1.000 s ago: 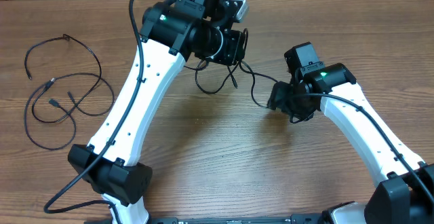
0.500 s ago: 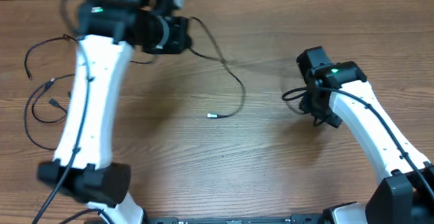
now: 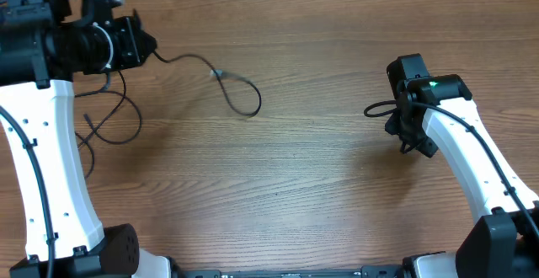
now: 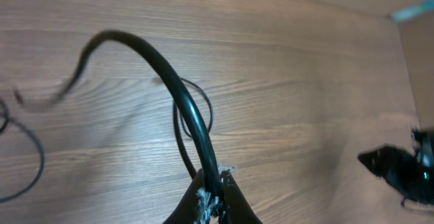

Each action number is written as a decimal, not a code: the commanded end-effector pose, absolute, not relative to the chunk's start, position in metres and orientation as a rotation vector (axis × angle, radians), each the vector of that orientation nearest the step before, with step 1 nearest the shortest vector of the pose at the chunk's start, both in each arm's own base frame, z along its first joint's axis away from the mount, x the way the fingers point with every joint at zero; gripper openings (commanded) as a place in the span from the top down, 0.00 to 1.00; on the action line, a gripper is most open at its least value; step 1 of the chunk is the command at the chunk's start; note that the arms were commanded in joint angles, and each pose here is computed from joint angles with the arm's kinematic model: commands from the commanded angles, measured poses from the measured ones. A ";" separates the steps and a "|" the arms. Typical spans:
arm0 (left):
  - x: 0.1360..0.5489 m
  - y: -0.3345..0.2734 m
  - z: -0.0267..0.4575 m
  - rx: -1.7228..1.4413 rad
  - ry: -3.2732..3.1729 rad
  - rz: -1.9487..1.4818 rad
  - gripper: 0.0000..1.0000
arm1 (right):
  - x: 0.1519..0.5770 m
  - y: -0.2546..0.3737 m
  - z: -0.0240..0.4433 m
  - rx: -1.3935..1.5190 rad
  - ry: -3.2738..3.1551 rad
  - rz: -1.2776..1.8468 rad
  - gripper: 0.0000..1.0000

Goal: Untangle cables

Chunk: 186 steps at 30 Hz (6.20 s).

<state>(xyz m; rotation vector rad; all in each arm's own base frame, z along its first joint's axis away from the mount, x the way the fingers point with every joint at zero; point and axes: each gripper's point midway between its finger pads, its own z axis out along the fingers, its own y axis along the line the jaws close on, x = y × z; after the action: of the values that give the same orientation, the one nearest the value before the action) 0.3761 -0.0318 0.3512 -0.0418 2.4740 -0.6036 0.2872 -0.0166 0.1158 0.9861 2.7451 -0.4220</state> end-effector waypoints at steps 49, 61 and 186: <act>0.358 0.195 0.254 -1.024 2.646 0.123 0.96 | 0.285 -0.005 0.111 0.926 2.821 -0.335 0.39; 0.354 0.195 0.236 -1.070 2.715 0.122 0.00 | 0.284 -0.005 0.111 0.927 2.824 -0.337 0.39; 0.171 -0.006 0.274 -0.201 2.244 -0.085 0.01 | 0.226 0.039 0.254 0.014 1.585 0.299 0.00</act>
<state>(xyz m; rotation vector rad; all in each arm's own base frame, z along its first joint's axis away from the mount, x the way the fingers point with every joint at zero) 0.1711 -0.0052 0.2748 -0.1889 2.2453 -0.0721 0.2284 0.0411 0.2567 0.0112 1.6487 0.3005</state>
